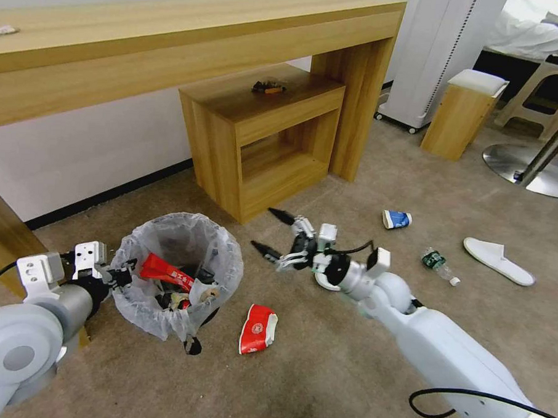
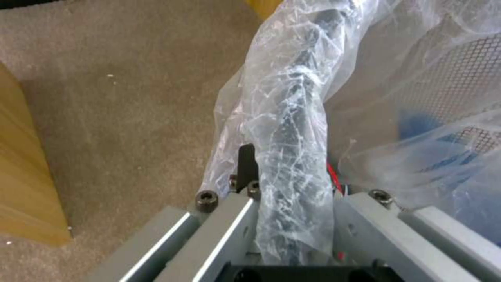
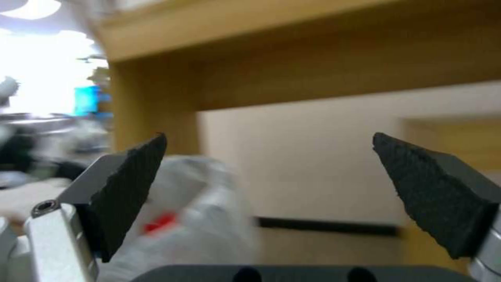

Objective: Pick up the trash bin and place the garbage on the floor into it.

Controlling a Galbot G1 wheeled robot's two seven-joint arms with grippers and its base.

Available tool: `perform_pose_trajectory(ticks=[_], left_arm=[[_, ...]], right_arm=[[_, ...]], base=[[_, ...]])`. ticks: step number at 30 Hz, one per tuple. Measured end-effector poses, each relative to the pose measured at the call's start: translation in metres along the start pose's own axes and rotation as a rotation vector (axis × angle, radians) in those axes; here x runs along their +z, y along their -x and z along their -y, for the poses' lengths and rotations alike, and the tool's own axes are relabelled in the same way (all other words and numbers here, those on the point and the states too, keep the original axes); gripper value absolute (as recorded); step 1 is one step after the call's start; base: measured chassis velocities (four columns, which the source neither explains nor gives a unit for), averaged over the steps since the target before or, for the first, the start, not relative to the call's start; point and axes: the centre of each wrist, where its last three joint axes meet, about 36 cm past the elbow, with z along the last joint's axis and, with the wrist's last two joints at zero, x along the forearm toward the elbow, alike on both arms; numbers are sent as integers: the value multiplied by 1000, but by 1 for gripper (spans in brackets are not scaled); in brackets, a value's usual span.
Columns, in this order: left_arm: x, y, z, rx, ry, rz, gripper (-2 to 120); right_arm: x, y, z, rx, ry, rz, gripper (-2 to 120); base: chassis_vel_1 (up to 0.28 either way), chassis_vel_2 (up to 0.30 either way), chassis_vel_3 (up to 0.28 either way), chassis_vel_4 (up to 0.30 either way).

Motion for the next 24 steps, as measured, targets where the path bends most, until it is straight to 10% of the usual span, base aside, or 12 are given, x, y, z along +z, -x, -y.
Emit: perform_pose_trajectory(ticks=[11, 24], left_arm=[[-2, 0, -1, -6, 6, 6, 0], [-1, -7, 2, 3, 7, 18, 0]], right_arm=[[-11, -55, -18, 497, -69, -55, 100], [-30, -90, -35, 661, -156, -137, 100]], base=[[0, 0, 0, 0], [0, 0, 0, 0]])
